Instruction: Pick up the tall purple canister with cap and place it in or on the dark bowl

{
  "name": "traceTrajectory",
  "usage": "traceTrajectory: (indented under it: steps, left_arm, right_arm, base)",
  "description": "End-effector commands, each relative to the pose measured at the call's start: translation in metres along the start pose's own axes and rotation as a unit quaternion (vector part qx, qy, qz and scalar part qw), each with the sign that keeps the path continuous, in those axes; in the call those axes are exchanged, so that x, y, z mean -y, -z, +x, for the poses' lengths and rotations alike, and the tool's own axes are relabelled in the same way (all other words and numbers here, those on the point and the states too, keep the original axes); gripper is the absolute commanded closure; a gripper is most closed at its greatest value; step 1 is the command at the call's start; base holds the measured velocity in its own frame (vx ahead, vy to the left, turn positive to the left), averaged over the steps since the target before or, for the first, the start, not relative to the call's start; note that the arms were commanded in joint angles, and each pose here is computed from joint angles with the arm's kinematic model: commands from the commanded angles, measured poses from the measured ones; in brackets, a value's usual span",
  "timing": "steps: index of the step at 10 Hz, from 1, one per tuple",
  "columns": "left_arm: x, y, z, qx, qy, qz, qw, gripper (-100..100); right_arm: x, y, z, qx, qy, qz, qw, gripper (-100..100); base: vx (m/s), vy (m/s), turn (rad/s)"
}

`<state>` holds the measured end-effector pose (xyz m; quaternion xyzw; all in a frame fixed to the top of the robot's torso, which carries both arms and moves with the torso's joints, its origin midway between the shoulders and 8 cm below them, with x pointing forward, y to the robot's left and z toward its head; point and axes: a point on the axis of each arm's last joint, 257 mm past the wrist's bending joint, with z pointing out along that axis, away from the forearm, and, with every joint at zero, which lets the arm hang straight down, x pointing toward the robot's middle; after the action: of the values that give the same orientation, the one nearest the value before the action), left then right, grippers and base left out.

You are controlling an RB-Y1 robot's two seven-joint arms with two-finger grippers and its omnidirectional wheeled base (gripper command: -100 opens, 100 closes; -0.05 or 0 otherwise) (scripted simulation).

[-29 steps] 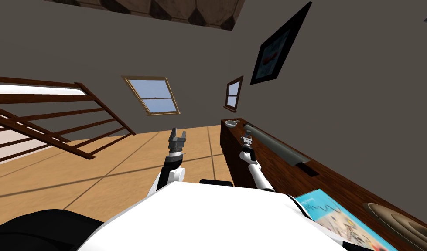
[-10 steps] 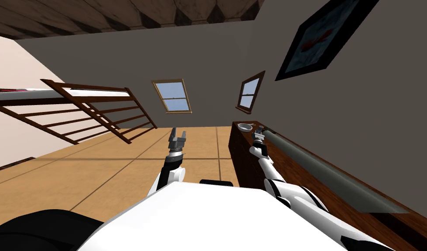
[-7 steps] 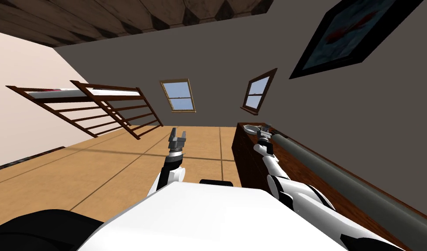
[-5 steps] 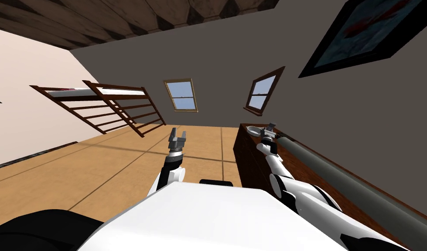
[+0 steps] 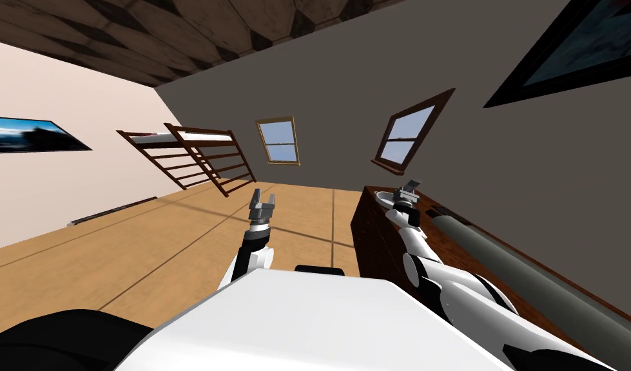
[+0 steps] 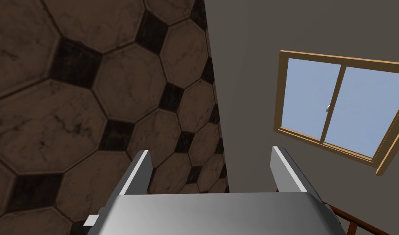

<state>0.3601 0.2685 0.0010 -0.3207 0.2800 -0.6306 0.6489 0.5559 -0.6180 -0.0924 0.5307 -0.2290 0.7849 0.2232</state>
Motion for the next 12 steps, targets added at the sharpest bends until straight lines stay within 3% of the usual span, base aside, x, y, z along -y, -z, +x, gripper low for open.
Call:
traceTrajectory:
  steps: [1,12]
  left_arm:
    - [0.000,0.000,0.000,0.000,0.000,0.000,1.0000,0]
    - [0.000,0.000,0.000,0.000,0.000,0.000,1.0000,0]
  right_arm:
    - [-0.010,-0.004,-0.001,0.003,0.004,-0.010,0.9999,100]
    - [-0.060,-0.005,-0.038,0.062,0.033,-0.085,0.9939,100]
  base:
    - [0.069,-0.019,0.088]
    - [0.011,-0.051,0.103]
